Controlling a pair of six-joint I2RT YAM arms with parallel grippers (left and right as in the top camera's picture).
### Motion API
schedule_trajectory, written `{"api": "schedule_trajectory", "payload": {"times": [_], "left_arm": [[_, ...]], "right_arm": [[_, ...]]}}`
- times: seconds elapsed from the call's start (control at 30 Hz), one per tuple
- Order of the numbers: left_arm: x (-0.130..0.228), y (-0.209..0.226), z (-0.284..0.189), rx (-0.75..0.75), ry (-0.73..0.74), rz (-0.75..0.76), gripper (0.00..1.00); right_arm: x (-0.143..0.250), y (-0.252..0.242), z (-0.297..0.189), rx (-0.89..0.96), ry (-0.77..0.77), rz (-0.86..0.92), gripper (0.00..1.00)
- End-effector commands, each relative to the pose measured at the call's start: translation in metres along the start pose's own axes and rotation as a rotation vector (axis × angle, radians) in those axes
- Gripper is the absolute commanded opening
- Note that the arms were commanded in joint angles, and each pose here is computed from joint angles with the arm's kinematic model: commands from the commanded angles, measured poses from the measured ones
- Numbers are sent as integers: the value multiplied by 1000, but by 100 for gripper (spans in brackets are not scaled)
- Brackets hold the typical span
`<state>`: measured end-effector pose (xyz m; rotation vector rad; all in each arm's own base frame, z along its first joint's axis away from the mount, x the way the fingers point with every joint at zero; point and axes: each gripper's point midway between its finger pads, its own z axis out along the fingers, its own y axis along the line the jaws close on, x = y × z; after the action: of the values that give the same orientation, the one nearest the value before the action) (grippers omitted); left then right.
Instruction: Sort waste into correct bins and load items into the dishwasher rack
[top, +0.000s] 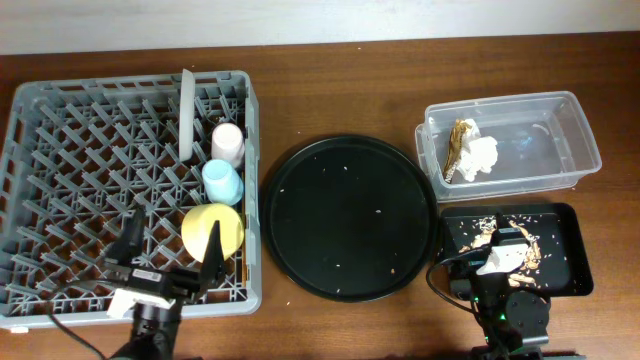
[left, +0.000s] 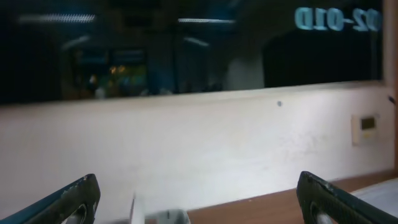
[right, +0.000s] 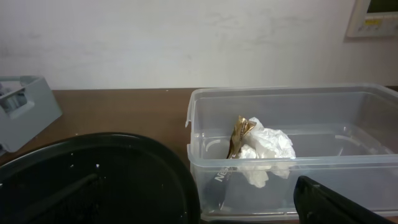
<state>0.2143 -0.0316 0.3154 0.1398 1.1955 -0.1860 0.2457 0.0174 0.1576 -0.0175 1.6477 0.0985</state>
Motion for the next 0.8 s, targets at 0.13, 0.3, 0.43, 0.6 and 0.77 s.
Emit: {"api": "schedule_trajectory", "payload": {"times": [0.13, 0.3, 0.43, 0.6, 0.77], "left_arm": [[51, 29, -9, -172, 48, -119, 100], [108, 39, -19, -241, 224, -142, 100], [153, 52, -38, -338, 408, -150, 100], [156, 48, -38, -281, 449, 35, 100], [156, 44, -37, -262, 452, 56, 100]], "right_arm": [[2, -2, 0, 12, 1, 8, 99], [2, -2, 0, 12, 1, 8, 99], [2, -2, 0, 12, 1, 8, 99], [2, -2, 0, 12, 1, 8, 99], [2, -2, 0, 12, 1, 8, 99]]}}
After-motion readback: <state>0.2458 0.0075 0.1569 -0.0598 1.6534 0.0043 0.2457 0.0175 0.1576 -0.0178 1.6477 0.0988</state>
